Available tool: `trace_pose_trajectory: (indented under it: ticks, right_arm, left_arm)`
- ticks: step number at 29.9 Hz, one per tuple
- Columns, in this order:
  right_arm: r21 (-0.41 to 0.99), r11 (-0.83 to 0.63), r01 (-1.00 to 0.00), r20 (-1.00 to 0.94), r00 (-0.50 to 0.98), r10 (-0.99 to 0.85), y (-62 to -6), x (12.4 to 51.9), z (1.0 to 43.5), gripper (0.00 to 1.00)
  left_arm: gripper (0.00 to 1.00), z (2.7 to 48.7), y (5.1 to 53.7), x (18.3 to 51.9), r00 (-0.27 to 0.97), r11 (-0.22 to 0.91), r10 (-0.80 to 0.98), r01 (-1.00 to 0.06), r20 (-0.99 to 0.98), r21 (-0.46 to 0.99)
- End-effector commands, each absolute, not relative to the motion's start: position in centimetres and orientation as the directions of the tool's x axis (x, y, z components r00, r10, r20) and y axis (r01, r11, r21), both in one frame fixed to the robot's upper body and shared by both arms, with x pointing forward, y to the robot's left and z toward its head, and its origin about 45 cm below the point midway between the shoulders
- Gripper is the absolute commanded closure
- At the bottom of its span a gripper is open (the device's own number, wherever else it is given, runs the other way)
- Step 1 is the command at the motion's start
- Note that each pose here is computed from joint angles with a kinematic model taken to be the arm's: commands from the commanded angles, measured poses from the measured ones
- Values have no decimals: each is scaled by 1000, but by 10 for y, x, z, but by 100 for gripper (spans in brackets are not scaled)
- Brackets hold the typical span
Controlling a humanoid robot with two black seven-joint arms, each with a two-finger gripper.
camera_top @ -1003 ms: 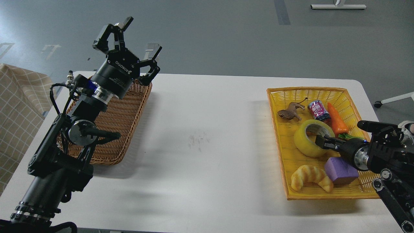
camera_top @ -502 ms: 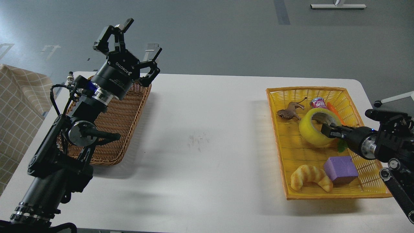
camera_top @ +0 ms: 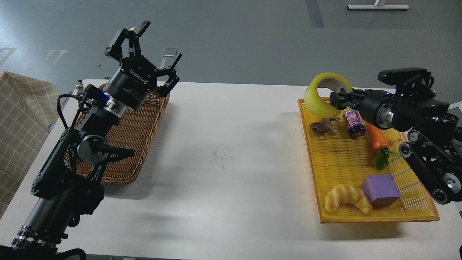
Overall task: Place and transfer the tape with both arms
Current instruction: 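Carry the tape roll toward the table center and set it down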
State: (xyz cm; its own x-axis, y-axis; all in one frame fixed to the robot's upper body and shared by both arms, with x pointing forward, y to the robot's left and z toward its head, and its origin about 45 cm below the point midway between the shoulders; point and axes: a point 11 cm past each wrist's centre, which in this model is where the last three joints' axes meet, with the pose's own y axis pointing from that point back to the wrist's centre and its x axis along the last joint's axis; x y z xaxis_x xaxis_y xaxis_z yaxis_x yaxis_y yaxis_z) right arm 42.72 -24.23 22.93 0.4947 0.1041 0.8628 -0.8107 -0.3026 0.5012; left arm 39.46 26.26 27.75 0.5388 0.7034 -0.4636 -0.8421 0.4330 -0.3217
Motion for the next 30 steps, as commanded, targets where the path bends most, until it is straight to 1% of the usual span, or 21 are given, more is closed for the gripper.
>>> trace_pose_trajectory:
  ticks: [1, 7, 14, 22, 26, 30]
  right_arm:
    - [507, -363, -782, 859, 493, 139, -205, 429, 227, 99]
    - [532, -437, -725, 844, 494, 208, -152, 424, 217, 99]
    - [583, -503, -638, 808, 521, 275, -97, 403, 189, 100]
    - [613, -520, -595, 778, 567, 269, -70, 394, 170, 100]
    - [630, -507, -588, 766, 581, 277, -73, 392, 161, 99]
    - [662, -495, -563, 737, 609, 293, -77, 380, 143, 99]
  left_arm:
    - [2, 277, 263, 394, 537, 431, 704, -843, -465, -321]
    - [2, 278, 264, 395, 535, 428, 706, -845, -465, -321]
    - [2, 278, 265, 395, 533, 427, 708, -845, -463, -321]
    - [2, 277, 269, 394, 527, 421, 713, -849, -462, -319]
    - [2, 278, 270, 394, 527, 420, 713, -849, -462, -320]
    - [2, 278, 270, 394, 526, 420, 714, -850, -461, -320]
